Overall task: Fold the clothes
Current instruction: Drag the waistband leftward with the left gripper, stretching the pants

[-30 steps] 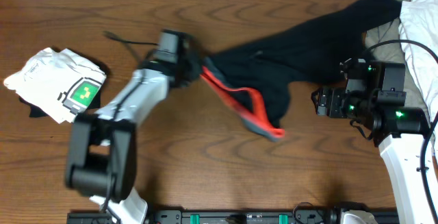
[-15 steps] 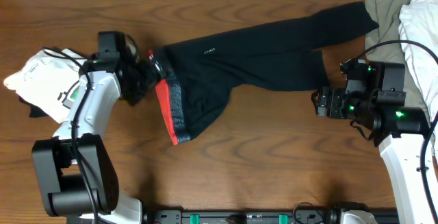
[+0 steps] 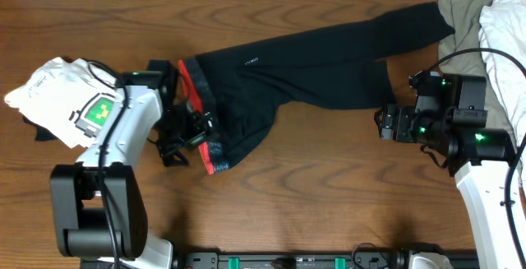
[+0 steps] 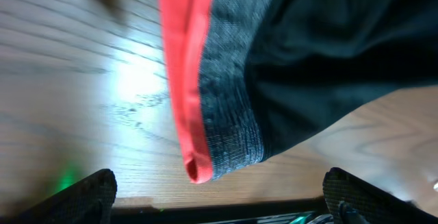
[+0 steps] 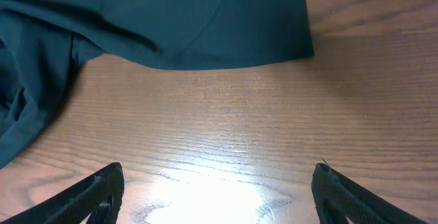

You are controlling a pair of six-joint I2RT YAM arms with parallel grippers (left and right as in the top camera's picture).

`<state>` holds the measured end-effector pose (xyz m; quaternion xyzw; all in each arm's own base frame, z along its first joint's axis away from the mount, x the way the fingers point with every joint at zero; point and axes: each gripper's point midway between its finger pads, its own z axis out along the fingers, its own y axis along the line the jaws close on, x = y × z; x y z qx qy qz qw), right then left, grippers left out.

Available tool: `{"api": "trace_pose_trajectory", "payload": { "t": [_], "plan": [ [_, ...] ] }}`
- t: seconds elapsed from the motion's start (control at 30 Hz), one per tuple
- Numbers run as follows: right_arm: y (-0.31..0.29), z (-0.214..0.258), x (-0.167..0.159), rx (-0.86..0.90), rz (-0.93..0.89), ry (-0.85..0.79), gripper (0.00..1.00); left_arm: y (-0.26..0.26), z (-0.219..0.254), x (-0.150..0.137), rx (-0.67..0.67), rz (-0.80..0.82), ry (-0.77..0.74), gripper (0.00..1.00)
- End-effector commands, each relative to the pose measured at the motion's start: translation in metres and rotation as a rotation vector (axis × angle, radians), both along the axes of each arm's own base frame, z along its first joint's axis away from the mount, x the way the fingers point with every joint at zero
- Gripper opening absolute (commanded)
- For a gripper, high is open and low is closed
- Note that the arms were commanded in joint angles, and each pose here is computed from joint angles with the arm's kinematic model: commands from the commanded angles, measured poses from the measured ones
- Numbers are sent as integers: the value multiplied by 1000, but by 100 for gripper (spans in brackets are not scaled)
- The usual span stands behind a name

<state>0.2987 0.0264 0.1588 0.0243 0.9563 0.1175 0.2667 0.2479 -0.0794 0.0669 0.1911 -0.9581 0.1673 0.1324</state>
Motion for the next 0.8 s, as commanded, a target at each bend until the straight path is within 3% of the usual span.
{"api": "trace_pose_trajectory", "payload": {
  "t": [0.0, 0.23, 0.43, 0.5, 0.63, 0.67, 0.77],
  "plan": [
    [-2, -1, -1, -7, 0, 2, 86, -11, -10, -17, -14, -31, 41, 98],
    [-2, -1, -1, -12, 8, 1, 87, -17, -32, -27, 15, 60, 82, 98],
    [-2, -1, -1, -12, 9, 1, 87, -20, -41, -4, 10, 124, -4, 97],
    [-2, -1, -2, -12, 9, 2, 87, -21, -42, 5, 4, 133, -39, 80],
    [-2, -1, -2, -12, 9, 4, 87, -22, -42, 10, 4, 164, -48, 27],
    [-2, -1, -2, -12, 9, 4, 87, -22, -42, 10, 4, 163, -46, 19],
    [-2, -1, -2, -14, 11, 3, 87, -20, -42, 5, 11, 163, -27, 7]
  ]
}}
